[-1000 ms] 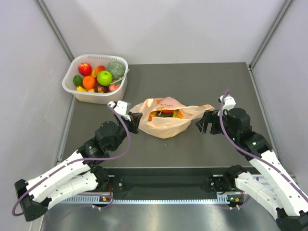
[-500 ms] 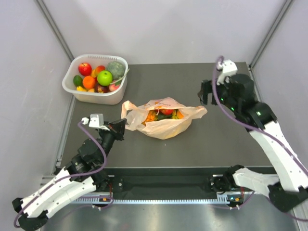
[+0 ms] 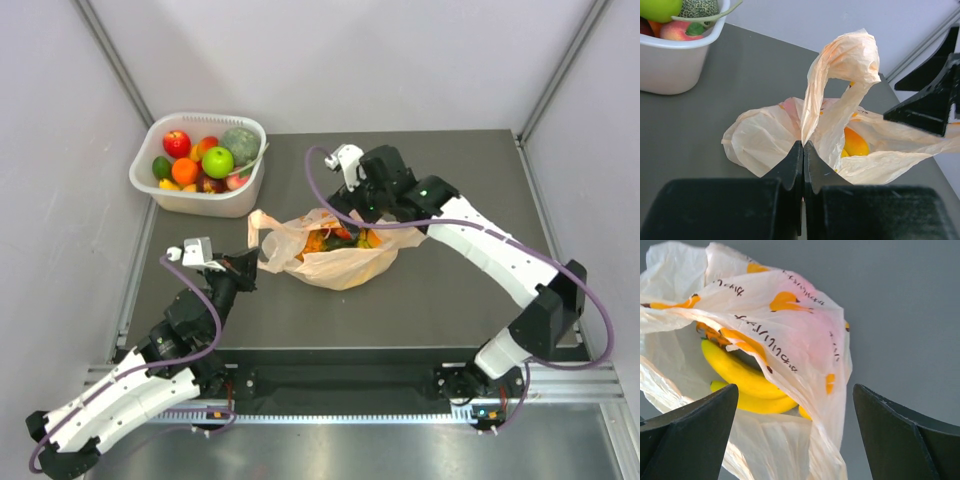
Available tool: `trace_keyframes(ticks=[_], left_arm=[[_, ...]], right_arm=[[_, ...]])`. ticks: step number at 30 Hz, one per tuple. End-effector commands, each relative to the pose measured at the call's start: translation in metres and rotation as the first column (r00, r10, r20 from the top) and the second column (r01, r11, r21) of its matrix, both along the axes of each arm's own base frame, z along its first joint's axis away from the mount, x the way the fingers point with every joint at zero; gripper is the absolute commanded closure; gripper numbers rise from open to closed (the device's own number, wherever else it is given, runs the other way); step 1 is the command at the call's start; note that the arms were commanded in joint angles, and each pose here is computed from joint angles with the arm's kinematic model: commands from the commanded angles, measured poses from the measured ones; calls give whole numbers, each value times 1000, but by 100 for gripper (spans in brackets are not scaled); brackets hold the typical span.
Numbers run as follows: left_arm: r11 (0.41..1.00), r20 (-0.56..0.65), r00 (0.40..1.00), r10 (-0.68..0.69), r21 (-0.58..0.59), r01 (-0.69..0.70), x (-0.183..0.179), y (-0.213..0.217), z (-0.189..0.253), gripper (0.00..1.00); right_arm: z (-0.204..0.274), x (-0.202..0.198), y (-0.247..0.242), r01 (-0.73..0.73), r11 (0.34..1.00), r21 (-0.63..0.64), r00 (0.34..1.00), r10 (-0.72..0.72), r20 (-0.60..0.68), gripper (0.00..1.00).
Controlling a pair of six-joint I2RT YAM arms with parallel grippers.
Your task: Untie the knot of the plastic bag and take out the fruit
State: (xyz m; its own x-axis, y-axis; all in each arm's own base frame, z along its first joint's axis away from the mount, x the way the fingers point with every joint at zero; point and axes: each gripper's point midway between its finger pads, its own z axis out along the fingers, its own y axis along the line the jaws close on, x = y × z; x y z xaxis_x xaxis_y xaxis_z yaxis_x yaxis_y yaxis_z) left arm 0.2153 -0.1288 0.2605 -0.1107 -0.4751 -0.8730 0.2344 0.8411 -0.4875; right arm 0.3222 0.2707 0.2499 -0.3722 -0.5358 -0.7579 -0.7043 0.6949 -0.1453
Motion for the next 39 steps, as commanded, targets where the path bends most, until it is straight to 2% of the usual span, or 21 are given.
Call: trace_keyframes(ticks=[1, 7, 9, 12, 13, 16, 17, 19, 20, 22, 23, 26, 30, 36, 39], left_arm=[[999, 27, 999, 31, -29, -30, 1, 7, 17, 100], [998, 34, 998, 57, -31, -56, 2, 12, 21, 100], [998, 39, 997, 60, -33, -59, 2, 12, 23, 100], [998, 42, 997, 58, -37, -56, 3, 11, 24, 100], [997, 47, 997, 59, -43, -57, 3, 11, 26, 100], [997, 42, 997, 65, -43, -63, 5, 9, 25, 100], [997, 37, 997, 68, -42, -66, 6, 9, 23, 100], [996, 36, 997, 74, -46, -72, 7, 8, 23, 100], [996, 41, 996, 77, -51, -75, 8, 8, 25, 100], [995, 39, 995, 91, -42, -89, 11, 8, 22, 100], [994, 49, 994, 96, -57, -93, 13, 7, 26, 100], [991, 49, 990, 129, -36, -127, 20, 6, 22, 100], [986, 77, 984, 163, -41, -161, 36, -6, 23, 100], [985, 66, 982, 174, -7, -174, 65, -37, 5, 100], [983, 54, 982, 182, -11, -182, 78, -50, -5, 100]], right_arm=[[4, 0, 11, -48, 999, -20, 999, 48, 9, 3], [-31, -14, 27, -111, 992, -64, 991, 106, -76, 3], [-41, -10, 25, -85, 992, -90, 993, 77, -85, 3], [-52, 5, 23, -27, 990, -141, 997, 17, -76, 3], [-57, 18, 17, 35, 983, -179, 998, -43, -42, 3], [-56, 49, 8, 172, 965, -199, 985, -171, 20, 13], [-46, 60, 8, 204, 963, -175, 979, -200, 40, 24], [-47, 79, -2, 274, 946, -175, 962, -268, 58, 37], [-37, 88, -3, 312, 940, -141, 950, -303, 80, 54], [-23, 103, -21, 418, 902, -113, 906, -403, 133, 81], [-12, 107, -25, 445, 891, -87, 890, -429, 155, 100], [33, 113, -45, 524, 851, 20, 824, -513, 240, 100], [107, 104, -68, 541, 821, 180, 746, -568, 347, 100], [160, 82, -89, 507, 828, 240, 711, -559, 427, 100], [159, 69, -90, 467, 856, 223, 747, -517, 418, 100]])
